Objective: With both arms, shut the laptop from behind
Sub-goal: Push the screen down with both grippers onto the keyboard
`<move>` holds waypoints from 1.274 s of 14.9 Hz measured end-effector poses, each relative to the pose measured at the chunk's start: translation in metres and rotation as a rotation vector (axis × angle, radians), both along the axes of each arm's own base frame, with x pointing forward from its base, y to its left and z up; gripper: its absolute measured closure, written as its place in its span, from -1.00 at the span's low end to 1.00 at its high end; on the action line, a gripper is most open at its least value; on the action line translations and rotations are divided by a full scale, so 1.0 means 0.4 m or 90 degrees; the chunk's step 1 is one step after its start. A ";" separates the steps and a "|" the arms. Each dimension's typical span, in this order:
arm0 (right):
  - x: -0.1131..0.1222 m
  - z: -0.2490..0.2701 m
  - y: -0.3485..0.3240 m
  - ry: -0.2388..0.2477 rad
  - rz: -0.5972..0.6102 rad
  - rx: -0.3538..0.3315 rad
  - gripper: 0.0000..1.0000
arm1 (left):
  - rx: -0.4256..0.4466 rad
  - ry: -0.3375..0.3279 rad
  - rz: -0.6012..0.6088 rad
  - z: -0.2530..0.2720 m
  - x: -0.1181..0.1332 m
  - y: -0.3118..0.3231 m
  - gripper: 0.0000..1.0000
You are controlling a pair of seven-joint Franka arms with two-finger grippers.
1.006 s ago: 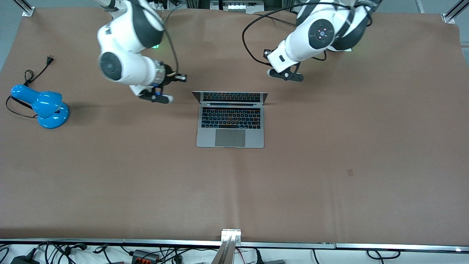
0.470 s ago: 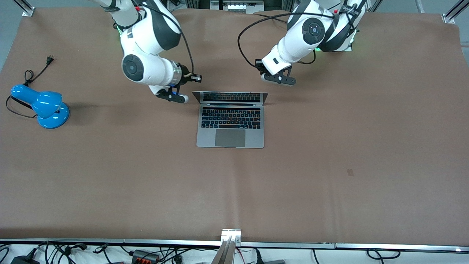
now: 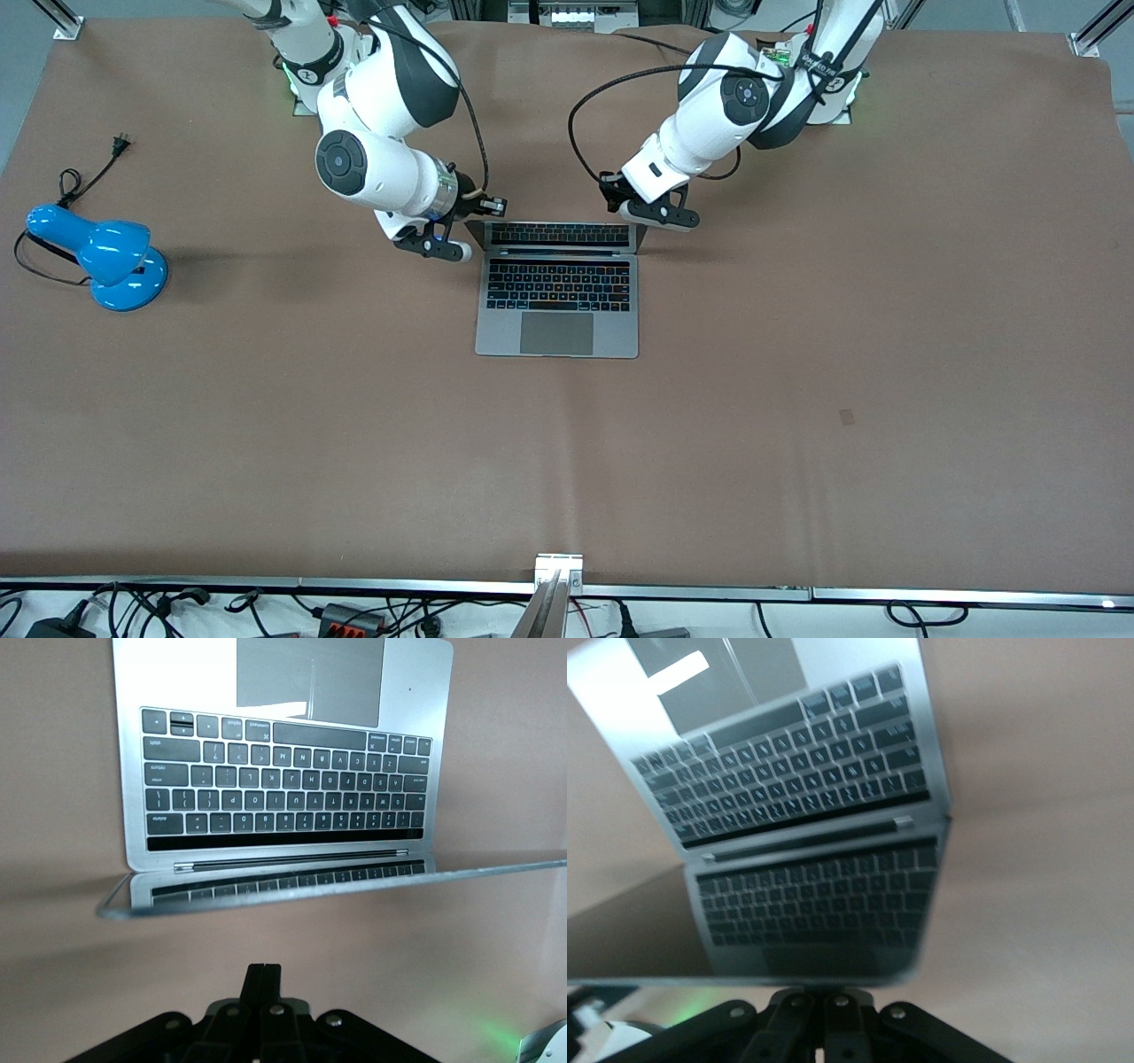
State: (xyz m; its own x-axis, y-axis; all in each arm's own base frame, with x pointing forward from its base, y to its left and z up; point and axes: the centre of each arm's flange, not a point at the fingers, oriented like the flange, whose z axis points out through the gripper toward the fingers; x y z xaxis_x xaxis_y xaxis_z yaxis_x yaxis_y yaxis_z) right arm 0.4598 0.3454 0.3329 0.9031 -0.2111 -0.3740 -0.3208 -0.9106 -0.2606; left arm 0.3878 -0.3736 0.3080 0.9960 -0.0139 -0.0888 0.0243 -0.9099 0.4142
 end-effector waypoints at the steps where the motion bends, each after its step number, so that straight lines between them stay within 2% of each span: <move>1: 0.017 0.004 0.004 -0.005 -0.003 0.004 0.98 | -0.001 -0.005 -0.008 -0.001 0.003 0.002 0.98; 5: 0.075 -0.009 0.014 -0.012 -0.010 0.007 0.98 | -0.007 -0.026 -0.038 0.002 0.015 0.010 0.98; 11: 0.138 -0.036 0.023 -0.017 -0.018 0.008 0.98 | -0.035 -0.099 -0.042 -0.046 0.060 0.017 0.98; 19: 0.216 -0.115 0.038 -0.026 -0.025 0.001 0.98 | -0.075 -0.152 -0.059 -0.086 0.193 0.044 0.98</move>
